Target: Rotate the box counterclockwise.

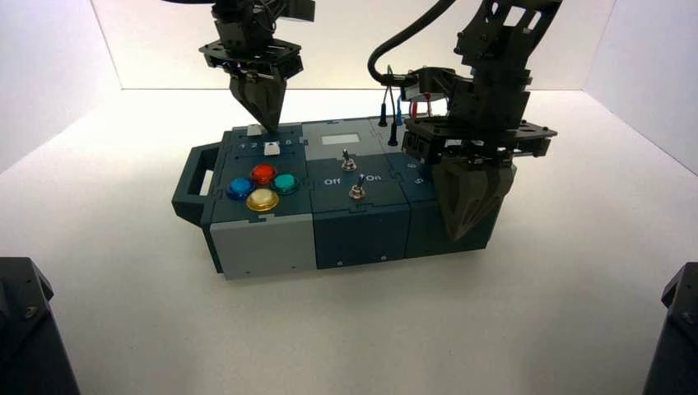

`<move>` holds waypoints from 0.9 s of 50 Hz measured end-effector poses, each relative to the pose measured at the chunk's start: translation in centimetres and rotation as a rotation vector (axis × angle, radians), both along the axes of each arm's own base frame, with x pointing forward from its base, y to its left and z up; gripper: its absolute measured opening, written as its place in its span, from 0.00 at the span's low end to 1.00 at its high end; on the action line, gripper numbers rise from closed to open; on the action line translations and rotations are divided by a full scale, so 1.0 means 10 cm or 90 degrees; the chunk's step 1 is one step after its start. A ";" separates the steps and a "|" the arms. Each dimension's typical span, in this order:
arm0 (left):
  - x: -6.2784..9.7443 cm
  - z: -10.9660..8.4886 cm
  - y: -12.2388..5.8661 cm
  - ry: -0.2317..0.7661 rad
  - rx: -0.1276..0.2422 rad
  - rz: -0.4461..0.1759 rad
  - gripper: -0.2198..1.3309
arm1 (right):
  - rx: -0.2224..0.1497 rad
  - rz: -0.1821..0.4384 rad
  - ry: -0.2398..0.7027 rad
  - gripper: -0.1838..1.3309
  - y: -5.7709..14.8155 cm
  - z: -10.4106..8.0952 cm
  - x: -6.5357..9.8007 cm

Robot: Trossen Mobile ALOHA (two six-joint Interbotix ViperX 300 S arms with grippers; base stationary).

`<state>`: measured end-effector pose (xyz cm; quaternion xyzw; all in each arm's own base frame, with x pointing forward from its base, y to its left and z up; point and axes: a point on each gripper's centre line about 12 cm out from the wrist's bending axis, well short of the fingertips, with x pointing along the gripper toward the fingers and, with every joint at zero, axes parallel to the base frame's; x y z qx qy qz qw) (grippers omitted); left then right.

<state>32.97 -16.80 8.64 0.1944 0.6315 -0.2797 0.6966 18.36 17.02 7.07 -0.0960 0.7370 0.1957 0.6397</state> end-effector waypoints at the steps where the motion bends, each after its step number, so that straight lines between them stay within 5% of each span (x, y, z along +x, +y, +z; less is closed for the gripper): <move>1: 0.00 0.01 0.00 -0.002 -0.001 0.000 0.04 | -0.001 0.000 0.001 0.02 0.00 0.00 0.00; 16: 0.23 0.14 0.01 -0.092 -0.021 0.004 0.04 | -0.004 0.000 0.002 0.02 -0.03 -0.03 -0.03; 28: 0.49 0.24 0.20 -0.130 -0.029 0.043 0.04 | -0.012 -0.016 0.000 0.02 -0.11 -0.09 0.00; 45: 0.39 -0.24 0.27 -0.046 0.006 0.018 0.04 | -0.012 -0.015 -0.003 0.03 -0.11 -0.08 0.01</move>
